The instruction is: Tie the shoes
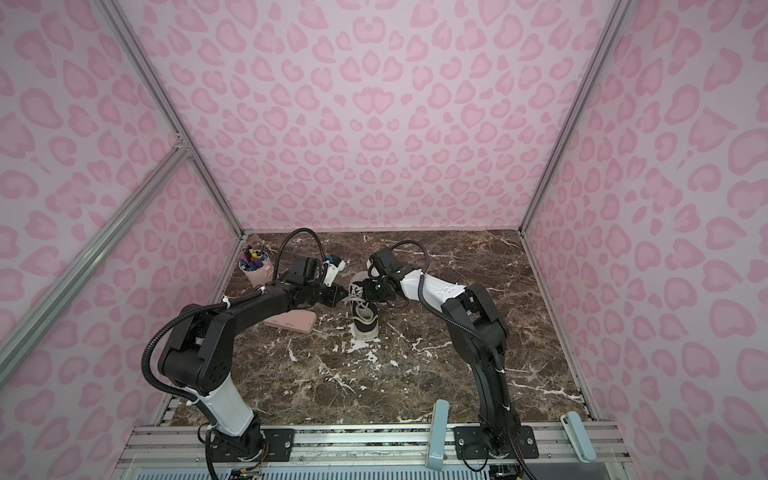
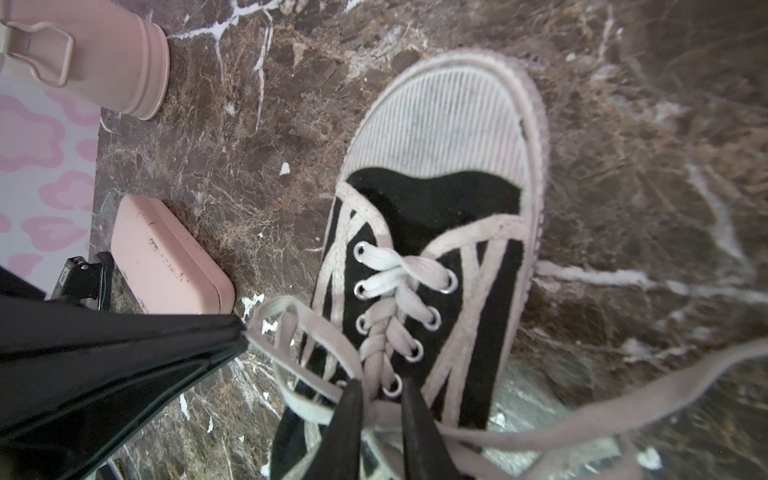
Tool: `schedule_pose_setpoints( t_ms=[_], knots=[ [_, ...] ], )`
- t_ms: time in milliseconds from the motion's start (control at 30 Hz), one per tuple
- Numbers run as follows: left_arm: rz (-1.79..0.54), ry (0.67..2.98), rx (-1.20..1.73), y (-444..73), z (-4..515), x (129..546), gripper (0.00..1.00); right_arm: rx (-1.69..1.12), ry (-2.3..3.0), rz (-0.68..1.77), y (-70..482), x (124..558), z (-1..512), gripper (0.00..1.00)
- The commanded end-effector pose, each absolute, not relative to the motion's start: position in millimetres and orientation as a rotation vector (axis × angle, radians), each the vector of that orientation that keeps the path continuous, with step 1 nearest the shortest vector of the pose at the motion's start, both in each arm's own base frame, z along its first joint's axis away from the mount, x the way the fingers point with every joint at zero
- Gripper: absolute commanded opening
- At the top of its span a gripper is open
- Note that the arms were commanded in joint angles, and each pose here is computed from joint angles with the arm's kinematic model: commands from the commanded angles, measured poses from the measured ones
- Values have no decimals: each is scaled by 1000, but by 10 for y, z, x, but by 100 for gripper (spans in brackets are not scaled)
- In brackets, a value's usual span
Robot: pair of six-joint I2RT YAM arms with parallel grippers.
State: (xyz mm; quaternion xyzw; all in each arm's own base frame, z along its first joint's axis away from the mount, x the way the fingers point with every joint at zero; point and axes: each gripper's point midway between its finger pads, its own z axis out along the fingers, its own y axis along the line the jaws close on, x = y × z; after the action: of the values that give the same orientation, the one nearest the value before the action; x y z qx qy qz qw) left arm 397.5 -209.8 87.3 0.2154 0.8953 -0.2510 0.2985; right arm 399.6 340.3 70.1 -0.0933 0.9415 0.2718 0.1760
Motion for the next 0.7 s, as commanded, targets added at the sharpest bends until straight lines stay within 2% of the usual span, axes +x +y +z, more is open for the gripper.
schedule_pose_setpoints(
  t_ms=[0,67,167,267,667],
  knots=[
    [-646,2357,561,-2063,931,4019,4,-261,2713,721,3329,3947,580,20],
    [-712,2353,602,-2145,932,3950,8,-272,2706,758,3379,3933,613,21],
    [-731,2340,615,-2182,948,3907,30,-295,2689,804,3459,3922,687,22],
    [-690,2347,587,-2124,941,3924,41,-310,2687,829,3506,3914,722,23],
    [-668,2375,516,-2012,845,3944,41,-323,2651,822,3483,3919,923,26]
  ],
)
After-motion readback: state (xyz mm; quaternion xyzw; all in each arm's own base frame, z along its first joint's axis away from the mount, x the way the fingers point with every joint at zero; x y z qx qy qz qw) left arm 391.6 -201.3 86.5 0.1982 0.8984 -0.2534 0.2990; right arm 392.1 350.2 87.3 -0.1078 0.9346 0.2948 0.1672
